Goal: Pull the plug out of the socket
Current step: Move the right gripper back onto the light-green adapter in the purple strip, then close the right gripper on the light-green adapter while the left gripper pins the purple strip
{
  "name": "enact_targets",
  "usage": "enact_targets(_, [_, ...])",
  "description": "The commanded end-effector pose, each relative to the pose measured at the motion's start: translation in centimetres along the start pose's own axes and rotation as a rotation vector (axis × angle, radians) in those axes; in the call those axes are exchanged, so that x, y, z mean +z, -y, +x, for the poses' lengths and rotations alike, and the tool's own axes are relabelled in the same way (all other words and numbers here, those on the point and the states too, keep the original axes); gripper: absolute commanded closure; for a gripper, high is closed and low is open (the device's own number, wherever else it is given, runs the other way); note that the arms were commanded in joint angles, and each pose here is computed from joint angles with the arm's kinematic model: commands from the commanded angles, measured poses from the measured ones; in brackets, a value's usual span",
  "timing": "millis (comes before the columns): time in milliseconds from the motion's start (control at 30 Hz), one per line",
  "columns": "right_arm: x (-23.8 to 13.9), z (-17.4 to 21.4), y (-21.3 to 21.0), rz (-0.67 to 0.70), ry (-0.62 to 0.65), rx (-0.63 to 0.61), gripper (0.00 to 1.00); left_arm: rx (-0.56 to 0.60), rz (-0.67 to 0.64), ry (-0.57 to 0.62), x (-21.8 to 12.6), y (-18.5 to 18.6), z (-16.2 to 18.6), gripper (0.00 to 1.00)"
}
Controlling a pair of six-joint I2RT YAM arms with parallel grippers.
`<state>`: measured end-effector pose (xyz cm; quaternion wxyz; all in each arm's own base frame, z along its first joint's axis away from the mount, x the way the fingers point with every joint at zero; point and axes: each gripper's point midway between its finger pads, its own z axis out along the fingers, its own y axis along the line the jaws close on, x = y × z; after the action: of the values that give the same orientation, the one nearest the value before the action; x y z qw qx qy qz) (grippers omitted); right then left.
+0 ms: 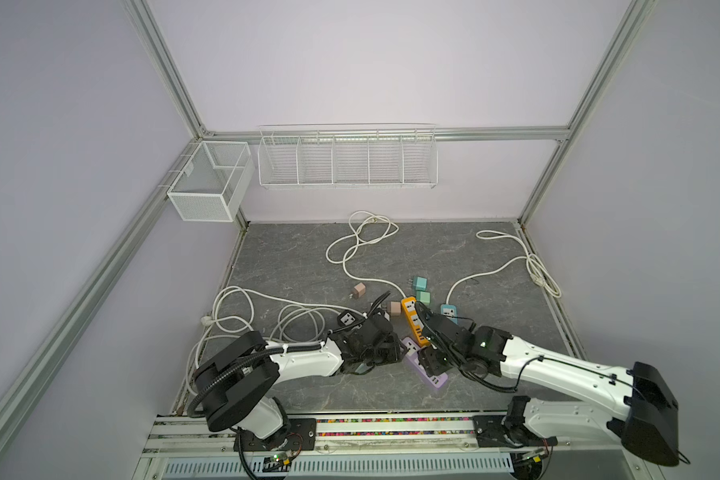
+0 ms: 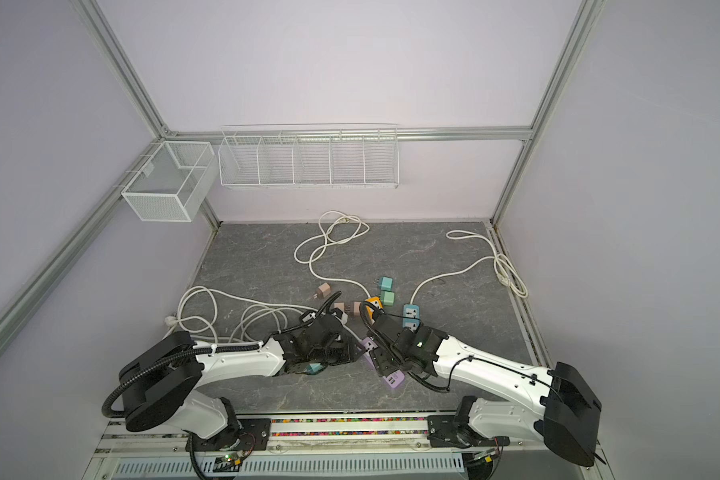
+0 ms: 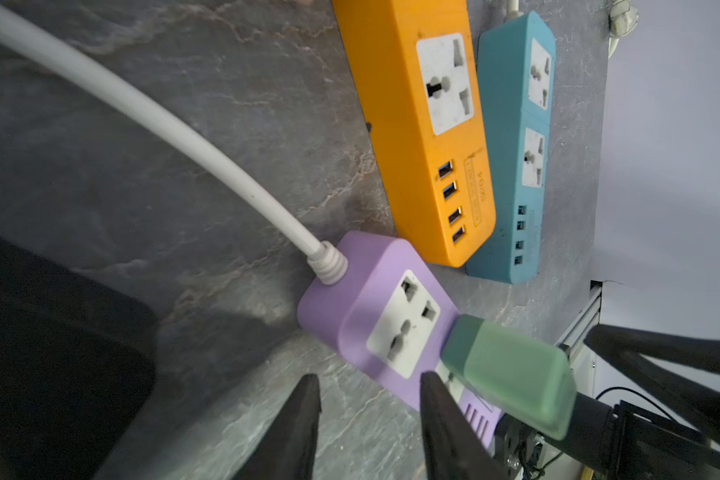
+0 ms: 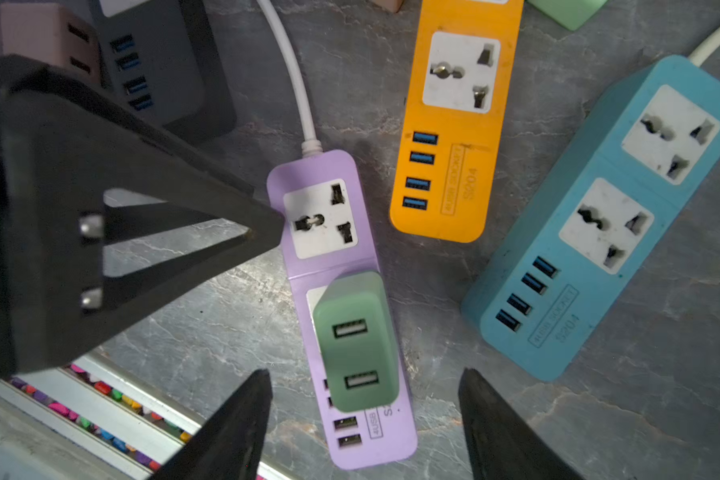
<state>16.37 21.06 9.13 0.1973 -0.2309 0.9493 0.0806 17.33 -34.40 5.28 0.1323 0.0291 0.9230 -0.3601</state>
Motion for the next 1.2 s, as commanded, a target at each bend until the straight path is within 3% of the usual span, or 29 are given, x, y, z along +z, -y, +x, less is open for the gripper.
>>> enact_targets(0, [0.7, 0.2, 0.2, 0.023, -0.004, 0.006, 0.26, 0.006, 0.048, 0.001, 0.5, 1.2, -0.1, 0.59])
enact_targets(267, [1.6, 0.1, 0.0, 0.031, -0.008, 0.014, 0.30, 0.031, -0.025, 0.030, 1.5, 0.2, -1.0, 0.58])
enact_targets(567, [2.4, 0.5, 0.6, 0.064, -0.043, 0.011, 0.38, 0.061, -0.004, 0.005, 2.6, 0.9, -1.0, 0.59])
enact_targets(1167, [4.4, 1.7, 0.5, 0.067, -0.108, 0.020, 0.53, 0.037, -0.082, -0.040, 2.9, -1.3, 0.2, 0.59])
